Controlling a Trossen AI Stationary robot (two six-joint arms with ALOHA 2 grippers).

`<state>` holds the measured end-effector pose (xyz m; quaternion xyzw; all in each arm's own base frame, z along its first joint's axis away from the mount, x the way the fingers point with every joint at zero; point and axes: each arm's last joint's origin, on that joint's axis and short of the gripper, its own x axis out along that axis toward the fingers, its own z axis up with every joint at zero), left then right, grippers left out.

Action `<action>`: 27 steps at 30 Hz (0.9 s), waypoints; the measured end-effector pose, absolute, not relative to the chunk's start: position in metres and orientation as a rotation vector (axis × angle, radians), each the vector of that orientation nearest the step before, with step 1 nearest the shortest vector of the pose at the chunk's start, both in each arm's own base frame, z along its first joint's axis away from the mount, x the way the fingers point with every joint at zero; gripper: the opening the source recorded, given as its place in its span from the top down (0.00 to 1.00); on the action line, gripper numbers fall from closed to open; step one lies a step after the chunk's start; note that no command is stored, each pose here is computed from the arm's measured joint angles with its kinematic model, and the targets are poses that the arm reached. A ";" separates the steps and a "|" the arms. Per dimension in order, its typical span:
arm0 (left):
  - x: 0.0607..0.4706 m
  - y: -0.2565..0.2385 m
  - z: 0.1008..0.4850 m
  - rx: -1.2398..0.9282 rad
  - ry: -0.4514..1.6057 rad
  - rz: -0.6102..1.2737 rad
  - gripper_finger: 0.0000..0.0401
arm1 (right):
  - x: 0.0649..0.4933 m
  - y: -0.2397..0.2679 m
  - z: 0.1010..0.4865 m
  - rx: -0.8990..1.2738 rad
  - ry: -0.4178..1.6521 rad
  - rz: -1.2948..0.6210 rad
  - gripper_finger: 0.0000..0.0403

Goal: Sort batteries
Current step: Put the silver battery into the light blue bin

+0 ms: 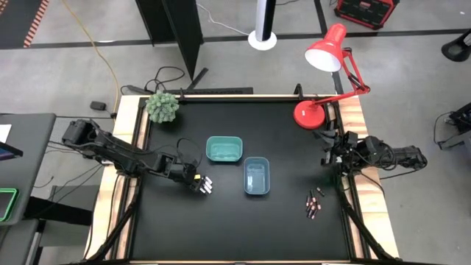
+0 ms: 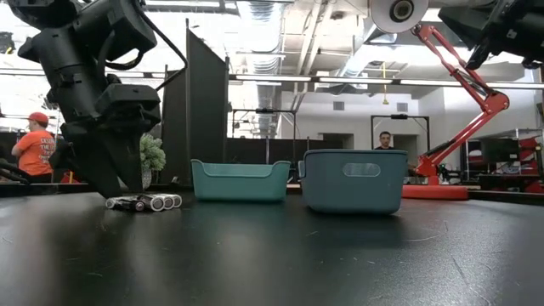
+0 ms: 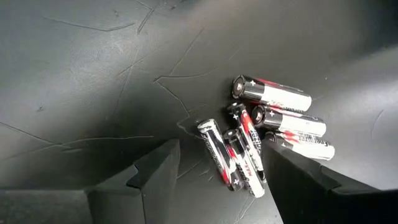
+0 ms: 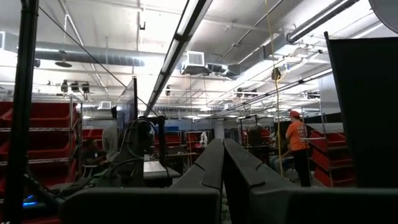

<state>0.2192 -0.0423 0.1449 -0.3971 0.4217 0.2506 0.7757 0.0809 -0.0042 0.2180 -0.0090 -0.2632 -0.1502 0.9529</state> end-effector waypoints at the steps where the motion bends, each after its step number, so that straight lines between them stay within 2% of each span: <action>1: 0.219 -0.042 0.145 -0.862 0.913 0.544 0.44 | 0.081 -0.004 0.218 -0.018 -0.534 -0.305 0.93; 27: 0.212 -0.035 0.141 -0.898 0.938 0.689 0.44 | 0.082 -0.004 0.216 0.010 -0.519 -0.295 0.93</action>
